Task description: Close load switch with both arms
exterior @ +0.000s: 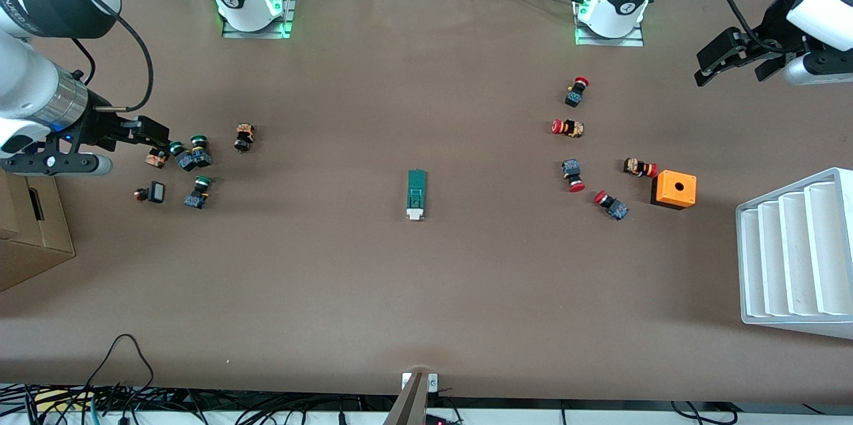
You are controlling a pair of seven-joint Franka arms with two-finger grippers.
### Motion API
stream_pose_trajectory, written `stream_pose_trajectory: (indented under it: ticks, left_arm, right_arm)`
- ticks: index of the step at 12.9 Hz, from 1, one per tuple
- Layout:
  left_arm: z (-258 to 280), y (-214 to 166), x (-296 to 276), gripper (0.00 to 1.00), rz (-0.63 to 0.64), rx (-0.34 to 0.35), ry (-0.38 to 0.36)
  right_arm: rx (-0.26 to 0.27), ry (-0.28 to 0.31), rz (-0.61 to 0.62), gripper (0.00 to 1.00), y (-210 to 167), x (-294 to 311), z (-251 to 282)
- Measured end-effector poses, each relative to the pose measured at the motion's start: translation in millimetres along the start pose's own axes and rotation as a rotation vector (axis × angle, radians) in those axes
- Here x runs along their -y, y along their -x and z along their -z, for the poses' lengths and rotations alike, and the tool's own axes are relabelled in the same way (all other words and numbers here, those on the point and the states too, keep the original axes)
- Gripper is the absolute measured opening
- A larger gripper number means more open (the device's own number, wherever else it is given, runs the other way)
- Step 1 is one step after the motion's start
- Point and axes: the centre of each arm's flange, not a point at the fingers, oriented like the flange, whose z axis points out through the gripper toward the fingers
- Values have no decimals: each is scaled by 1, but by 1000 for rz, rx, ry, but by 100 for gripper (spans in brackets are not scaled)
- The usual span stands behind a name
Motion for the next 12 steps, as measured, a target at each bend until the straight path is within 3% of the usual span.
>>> stream_pose_trajectory:
  ticks: [5, 12]
  left_arm:
    - [-5, -3, 1, 100, 2, 3, 0]
    - [-8, -5, 2, 100, 5, 4, 0]
  right_arm:
    - [-3, 0, 36, 100, 0, -3, 1]
    - [-50, -2, 37, 100, -2, -5, 25]
